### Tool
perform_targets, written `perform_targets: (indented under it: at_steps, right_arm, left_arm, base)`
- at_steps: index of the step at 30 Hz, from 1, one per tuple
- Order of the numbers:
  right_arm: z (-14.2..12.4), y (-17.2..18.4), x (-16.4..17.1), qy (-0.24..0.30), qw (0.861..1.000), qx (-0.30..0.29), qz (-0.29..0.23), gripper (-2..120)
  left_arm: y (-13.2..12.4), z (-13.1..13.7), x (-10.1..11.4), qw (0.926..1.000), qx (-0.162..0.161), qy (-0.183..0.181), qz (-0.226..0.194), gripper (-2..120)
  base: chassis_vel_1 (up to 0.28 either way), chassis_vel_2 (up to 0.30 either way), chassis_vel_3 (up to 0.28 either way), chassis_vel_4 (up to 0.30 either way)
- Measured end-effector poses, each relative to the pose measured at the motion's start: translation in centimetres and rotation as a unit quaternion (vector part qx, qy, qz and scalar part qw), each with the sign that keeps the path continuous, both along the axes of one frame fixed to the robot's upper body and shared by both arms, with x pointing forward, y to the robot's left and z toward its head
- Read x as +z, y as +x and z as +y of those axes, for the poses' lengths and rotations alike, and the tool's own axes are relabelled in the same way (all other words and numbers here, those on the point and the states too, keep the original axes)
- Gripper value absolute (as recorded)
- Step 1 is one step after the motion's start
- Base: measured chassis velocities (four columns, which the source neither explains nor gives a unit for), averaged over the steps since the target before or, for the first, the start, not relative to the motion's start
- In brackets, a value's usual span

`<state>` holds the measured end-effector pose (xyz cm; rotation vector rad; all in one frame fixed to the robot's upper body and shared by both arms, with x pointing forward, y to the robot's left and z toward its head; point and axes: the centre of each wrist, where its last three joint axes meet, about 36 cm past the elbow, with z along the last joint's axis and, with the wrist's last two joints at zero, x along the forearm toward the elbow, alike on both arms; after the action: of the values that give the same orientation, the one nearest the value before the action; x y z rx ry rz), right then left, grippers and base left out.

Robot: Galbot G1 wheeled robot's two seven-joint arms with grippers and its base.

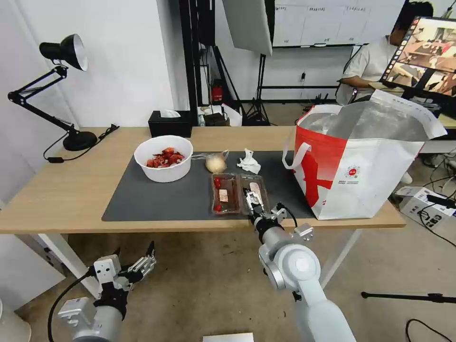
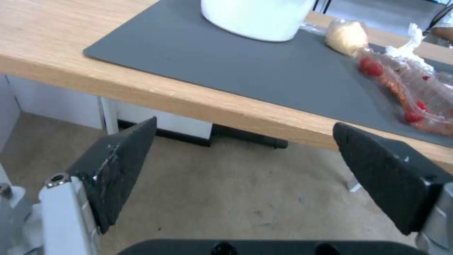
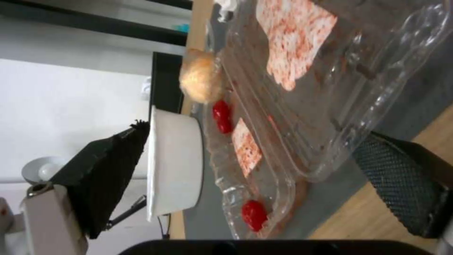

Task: Pick up the trash from the table and place it into the takeout bag.

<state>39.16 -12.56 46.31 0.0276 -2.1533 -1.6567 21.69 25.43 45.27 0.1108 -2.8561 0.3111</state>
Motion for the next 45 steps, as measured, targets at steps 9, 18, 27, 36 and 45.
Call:
perform_targets:
  at_steps: [9,18,27,36,45]
  right_arm:
    - [-0.3,0.1,0.7,-0.031,0.999,-0.004,-0.038,100]
    - [-0.7,0.0,1.8,-0.064,0.996,0.0,-0.07,100]
    - [-1.0,0.5,2.5,-0.089,0.991,0.011,-0.098,100]
    - [-0.7,1.0,2.8,-0.096,0.989,0.027,-0.113,100]
    - [0.7,2.1,3.0,-0.092,0.986,0.063,-0.12,100]
  left_arm:
    - [0.0,0.1,0.1,1.0,0.0,0.001,-0.002,100]
    - [0.0,0.1,0.1,0.9999,0.001,0.002,-0.011,100]
    - [-0.1,0.1,0.0,0.9999,0.001,0.0,-0.013,100]
    - [-0.3,0.3,0.1,0.9999,0.002,0.002,-0.013,100]
    - [-0.5,0.4,0.3,0.9999,0.004,0.005,-0.013,100]
  base:
    - [0.0,0.0,0.0,0.0]
    - [0.0,0.0,0.0,0.0]
    - [0.0,0.0,0.0,0.0]
    - [0.0,0.0,0.0,0.0]
    - [0.0,0.0,0.0,0.0]
